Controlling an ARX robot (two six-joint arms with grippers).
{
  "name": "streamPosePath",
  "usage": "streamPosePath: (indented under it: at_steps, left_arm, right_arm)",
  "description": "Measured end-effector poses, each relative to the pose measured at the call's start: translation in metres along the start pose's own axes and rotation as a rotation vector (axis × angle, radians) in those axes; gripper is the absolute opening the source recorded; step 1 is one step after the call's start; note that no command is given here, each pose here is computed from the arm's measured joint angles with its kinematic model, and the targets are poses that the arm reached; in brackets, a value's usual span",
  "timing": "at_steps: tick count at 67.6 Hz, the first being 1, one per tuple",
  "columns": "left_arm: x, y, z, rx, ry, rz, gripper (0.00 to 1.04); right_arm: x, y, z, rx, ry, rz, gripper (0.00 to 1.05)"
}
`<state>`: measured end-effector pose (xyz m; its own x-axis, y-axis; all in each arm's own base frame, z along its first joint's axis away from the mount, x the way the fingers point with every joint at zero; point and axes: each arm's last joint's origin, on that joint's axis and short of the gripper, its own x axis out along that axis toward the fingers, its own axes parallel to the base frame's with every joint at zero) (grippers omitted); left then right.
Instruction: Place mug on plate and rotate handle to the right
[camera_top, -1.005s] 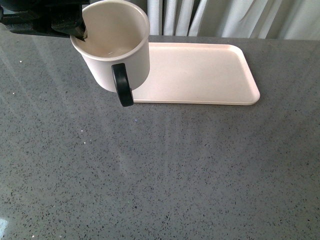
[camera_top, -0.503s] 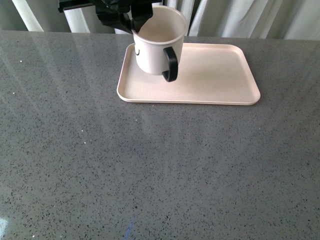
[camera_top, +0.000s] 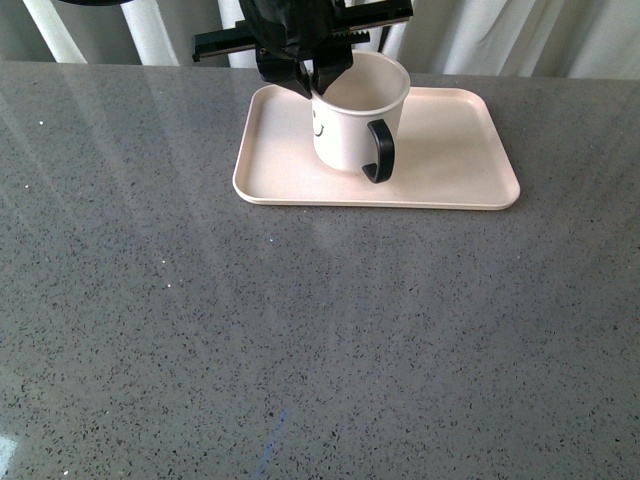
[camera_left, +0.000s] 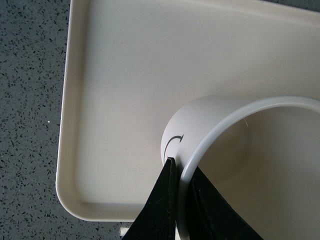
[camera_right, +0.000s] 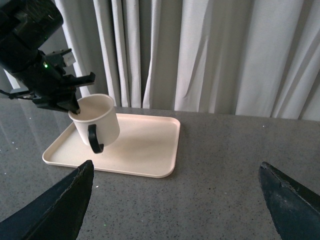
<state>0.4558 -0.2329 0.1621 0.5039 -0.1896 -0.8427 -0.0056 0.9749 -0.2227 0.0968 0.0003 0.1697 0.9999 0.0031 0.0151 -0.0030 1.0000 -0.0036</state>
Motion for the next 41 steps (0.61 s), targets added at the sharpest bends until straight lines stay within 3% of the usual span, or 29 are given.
streamPosePath:
  at_steps: [41]
  left_arm:
    - [0.02,-0.008,0.004,0.069,0.082,0.012,0.02]
  right_arm:
    - [0.0,0.0,0.0,0.0,0.0,0.0,0.96]
